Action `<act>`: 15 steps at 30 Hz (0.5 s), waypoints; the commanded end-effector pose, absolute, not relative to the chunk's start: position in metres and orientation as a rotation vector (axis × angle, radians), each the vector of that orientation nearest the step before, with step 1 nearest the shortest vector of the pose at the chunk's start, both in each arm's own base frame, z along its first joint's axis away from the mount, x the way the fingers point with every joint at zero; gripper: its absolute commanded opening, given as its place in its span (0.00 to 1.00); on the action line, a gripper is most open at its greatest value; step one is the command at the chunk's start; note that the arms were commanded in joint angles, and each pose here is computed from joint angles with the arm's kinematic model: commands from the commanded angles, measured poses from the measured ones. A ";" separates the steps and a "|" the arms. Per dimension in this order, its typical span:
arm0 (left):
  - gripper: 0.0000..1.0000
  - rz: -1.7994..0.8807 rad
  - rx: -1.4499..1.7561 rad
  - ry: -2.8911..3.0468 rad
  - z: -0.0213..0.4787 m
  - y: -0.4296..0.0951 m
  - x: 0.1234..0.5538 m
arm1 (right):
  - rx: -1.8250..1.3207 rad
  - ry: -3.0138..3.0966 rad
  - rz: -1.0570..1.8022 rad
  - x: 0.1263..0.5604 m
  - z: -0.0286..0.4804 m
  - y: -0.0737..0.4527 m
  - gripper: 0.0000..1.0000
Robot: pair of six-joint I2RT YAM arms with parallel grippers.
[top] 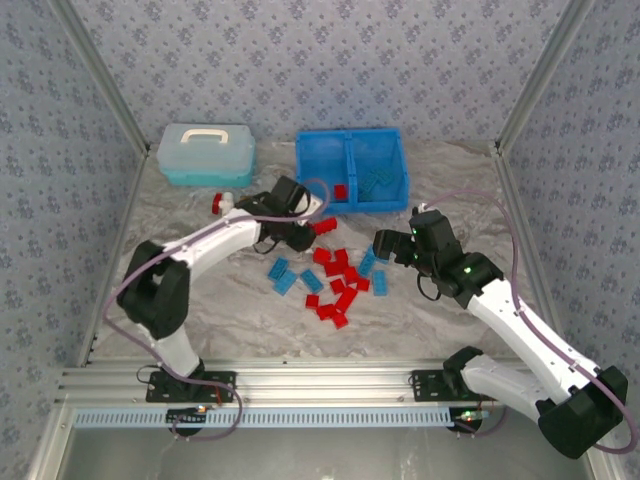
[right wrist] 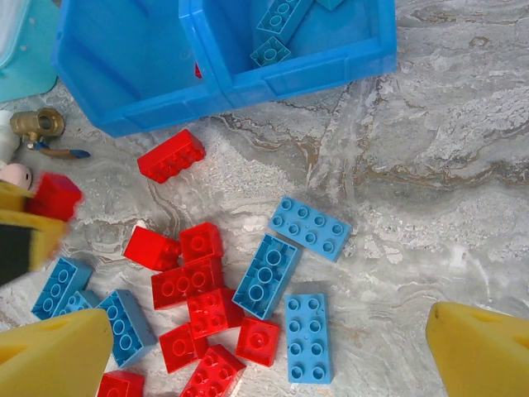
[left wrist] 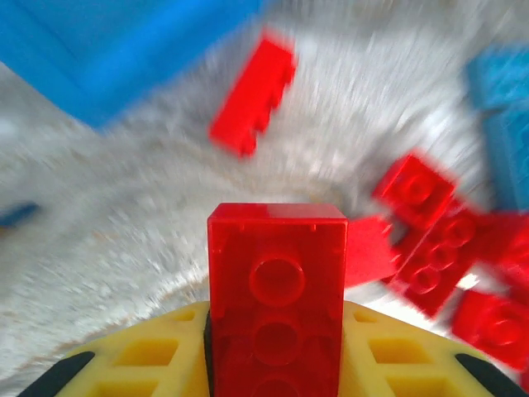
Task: Sort the legos into containers by color
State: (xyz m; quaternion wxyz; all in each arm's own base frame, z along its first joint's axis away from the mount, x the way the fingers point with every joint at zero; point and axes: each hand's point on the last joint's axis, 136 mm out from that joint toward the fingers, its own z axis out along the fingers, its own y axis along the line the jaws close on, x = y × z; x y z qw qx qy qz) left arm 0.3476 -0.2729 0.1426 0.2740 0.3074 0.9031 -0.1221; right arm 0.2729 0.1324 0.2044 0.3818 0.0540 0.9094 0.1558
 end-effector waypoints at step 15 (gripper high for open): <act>0.32 -0.309 0.350 2.281 0.220 -0.323 0.539 | 0.220 2.266 0.492 0.266 0.221 0.134 1.00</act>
